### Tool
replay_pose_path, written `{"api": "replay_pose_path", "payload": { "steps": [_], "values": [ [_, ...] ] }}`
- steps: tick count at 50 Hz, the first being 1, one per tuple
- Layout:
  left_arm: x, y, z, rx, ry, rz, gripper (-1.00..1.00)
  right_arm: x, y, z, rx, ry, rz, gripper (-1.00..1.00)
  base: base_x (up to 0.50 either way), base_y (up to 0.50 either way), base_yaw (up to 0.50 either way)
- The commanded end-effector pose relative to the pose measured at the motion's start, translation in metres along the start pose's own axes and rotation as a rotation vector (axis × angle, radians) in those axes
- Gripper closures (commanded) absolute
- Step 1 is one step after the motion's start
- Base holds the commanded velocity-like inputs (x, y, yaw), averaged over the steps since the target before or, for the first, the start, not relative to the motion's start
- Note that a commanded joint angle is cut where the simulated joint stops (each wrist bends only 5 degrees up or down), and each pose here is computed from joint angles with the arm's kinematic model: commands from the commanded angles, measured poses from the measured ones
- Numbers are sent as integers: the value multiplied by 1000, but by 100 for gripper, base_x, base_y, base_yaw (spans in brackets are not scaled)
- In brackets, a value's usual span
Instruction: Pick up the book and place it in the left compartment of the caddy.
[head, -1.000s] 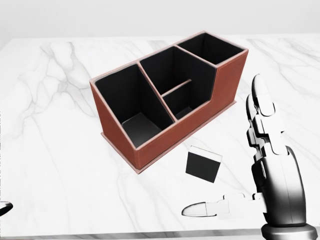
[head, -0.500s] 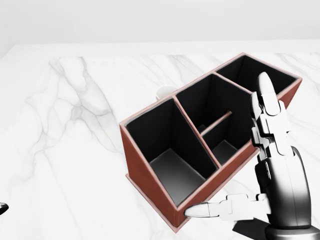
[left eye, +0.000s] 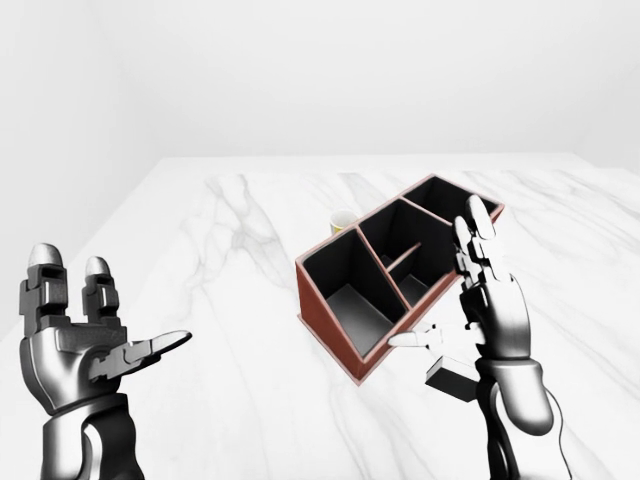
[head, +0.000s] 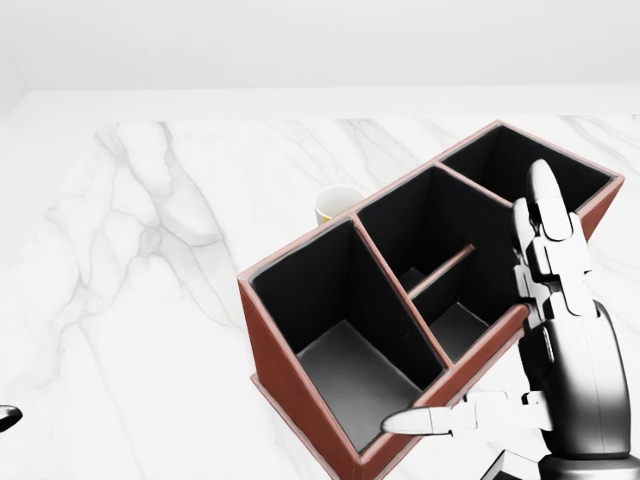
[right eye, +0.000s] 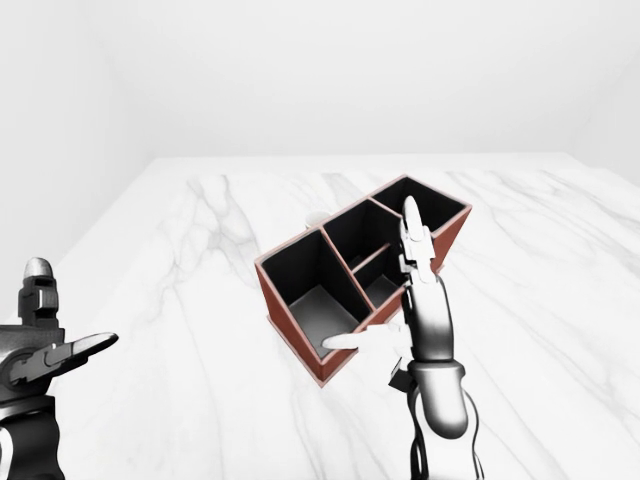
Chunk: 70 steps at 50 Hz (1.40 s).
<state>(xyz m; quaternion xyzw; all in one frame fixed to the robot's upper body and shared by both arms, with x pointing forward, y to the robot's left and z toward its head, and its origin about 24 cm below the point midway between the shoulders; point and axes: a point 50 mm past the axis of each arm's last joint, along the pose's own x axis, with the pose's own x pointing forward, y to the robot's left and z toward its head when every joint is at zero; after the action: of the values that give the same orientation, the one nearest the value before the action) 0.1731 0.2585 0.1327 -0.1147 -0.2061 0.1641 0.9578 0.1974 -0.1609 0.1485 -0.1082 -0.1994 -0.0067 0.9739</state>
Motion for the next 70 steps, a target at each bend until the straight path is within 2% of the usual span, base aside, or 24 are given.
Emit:
{"api": "replay_pose_path", "payload": {
  "steps": [1,13,20,27,37,41,51,61,63,70],
  "values": [
    [0,-1,0,0,-1,-2,-100,-2,-8,-1,7,7,-29,-100,0,0,0],
    [-2,0,1,1,-2,-3,-100,-16,-23,25,-127,-59,-19,-100,0,0,0],
    [-1,-2,-1,2,3,-11,-100,-24,-23,32,-214,-43,57,-100,0,0,0],
    [-1,-1,-2,1,11,-10,-100,-32,-18,28,-322,32,155,-100,0,0,0],
    [0,-2,-4,1,19,-16,-100,-41,-26,13,-408,171,201,-100,0,0,0],
    [0,-1,-4,1,16,-12,-100,-49,-26,5,-399,248,231,-100,0,0,0],
    [0,-2,1,1,-3,-22,-100,-56,-34,-5,-483,370,251,-100,0,0,0],
    [0,-3,3,0,-12,-22,-100,-64,-35,-18,-500,474,268,-100,0,0,0],
    [0,-2,3,0,-13,-20,-100,-70,-37,-26,-526,541,287,-100,0,0,0],
    [-1,-1,-2,1,8,-17,-100,-78,-43,-35,-552,627,255,-100,0,0,0]
  ]
}}
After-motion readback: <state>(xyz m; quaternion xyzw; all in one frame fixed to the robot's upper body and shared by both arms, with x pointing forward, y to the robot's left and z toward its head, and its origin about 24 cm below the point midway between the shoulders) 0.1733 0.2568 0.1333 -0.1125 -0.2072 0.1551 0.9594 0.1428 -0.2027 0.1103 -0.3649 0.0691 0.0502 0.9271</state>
